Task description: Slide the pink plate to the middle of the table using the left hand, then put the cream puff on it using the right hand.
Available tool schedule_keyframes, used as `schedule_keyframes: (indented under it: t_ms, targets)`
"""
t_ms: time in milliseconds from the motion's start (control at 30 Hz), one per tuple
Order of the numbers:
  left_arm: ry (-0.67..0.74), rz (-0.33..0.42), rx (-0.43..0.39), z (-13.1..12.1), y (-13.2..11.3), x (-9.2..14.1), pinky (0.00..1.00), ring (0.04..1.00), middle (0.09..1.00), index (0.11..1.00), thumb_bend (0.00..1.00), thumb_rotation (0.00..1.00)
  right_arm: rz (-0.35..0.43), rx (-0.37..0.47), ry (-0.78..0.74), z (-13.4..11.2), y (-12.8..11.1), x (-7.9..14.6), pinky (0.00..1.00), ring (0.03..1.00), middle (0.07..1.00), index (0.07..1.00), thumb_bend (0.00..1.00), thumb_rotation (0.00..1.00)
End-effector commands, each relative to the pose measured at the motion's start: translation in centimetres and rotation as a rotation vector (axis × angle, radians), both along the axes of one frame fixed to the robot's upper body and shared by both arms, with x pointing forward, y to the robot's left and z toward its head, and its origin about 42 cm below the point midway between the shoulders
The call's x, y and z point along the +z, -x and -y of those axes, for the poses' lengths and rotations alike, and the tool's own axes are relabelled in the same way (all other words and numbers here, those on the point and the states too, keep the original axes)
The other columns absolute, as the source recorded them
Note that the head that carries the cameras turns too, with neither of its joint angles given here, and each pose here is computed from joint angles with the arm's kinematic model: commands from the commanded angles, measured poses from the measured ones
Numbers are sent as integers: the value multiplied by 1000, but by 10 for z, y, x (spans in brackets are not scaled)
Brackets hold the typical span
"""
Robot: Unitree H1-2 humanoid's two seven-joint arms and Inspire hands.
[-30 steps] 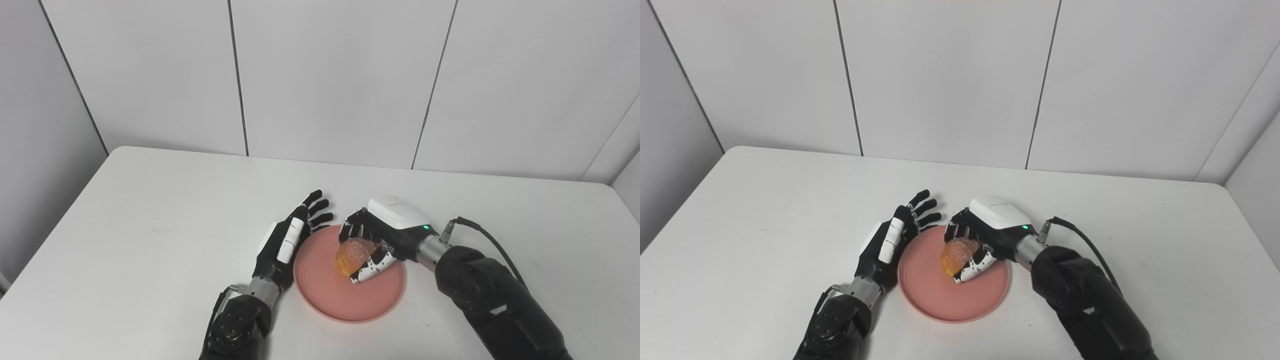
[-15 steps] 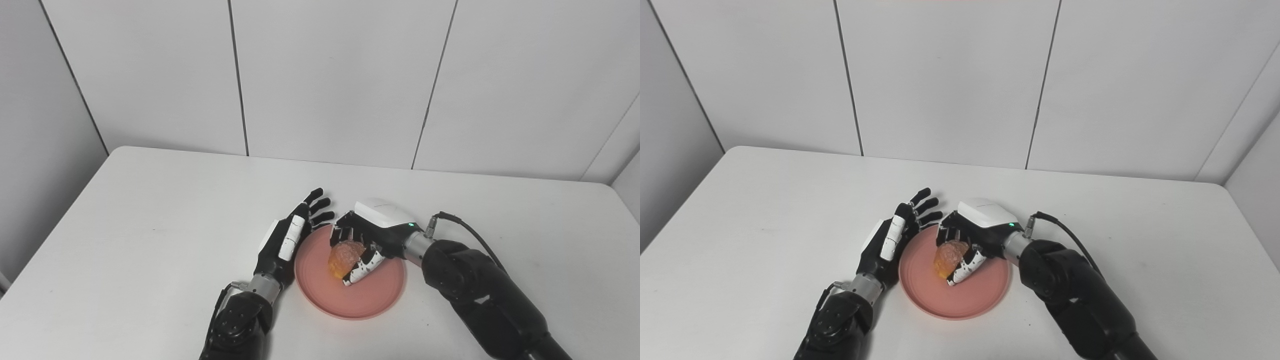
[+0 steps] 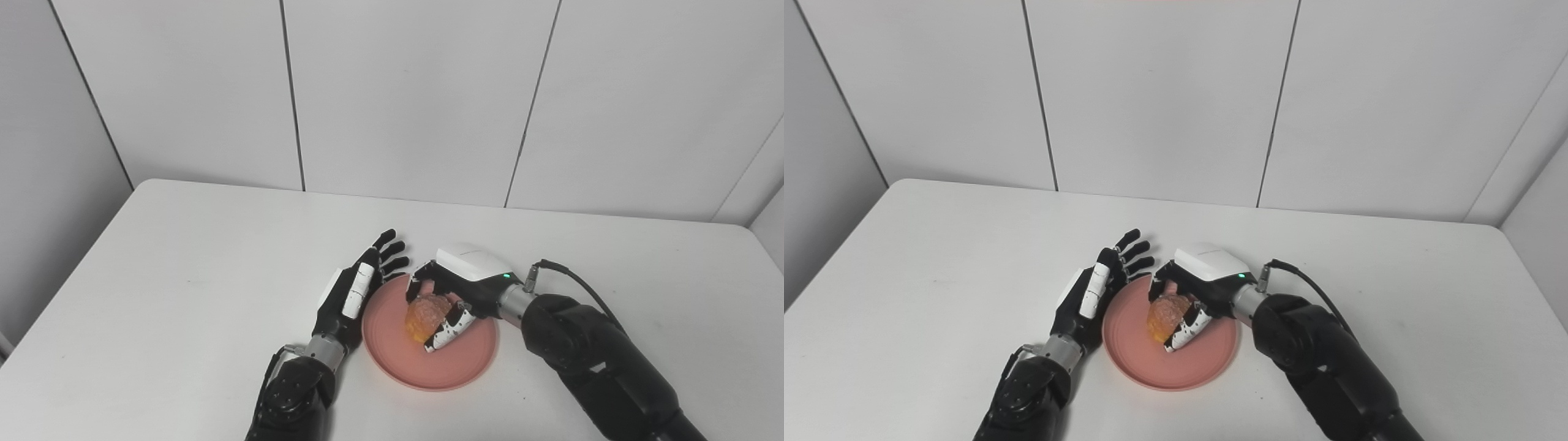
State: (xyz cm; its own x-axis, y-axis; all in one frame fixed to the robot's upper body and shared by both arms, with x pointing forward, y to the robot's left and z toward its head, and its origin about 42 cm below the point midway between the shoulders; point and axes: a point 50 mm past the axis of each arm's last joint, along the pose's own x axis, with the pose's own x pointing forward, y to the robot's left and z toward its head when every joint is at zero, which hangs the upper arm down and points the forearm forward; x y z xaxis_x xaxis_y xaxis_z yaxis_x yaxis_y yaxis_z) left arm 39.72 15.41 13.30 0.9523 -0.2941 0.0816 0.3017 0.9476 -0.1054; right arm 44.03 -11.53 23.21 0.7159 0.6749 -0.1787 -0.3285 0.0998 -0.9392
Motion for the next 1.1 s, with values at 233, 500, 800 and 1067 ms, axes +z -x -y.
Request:
schedule_keyframes:
  t_ms: [233, 500, 800, 1067]
  targets:
    - [-9, -77, 7, 1, 6, -16, 811, 855, 907, 897, 918, 915, 56, 6, -11, 7, -5, 25, 711, 787, 779, 730, 1000, 351]
    - [-7, -80, 8, 0, 5, -17, 821, 853, 904, 899, 927, 913, 69, 5, -26, 12, -4, 36, 713, 791, 783, 726, 1000, 348]
    - [1, -78, 12, -1, 4, -16, 816, 866, 903, 895, 930, 903, 105, -4, -326, 33, 0, 67, 665, 756, 760, 705, 1000, 467]
    - [-6, -67, 27, -2, 3, -14, 817, 856, 892, 894, 968, 903, 16, -15, -836, 51, 12, 71, 584, 654, 691, 695, 957, 705]
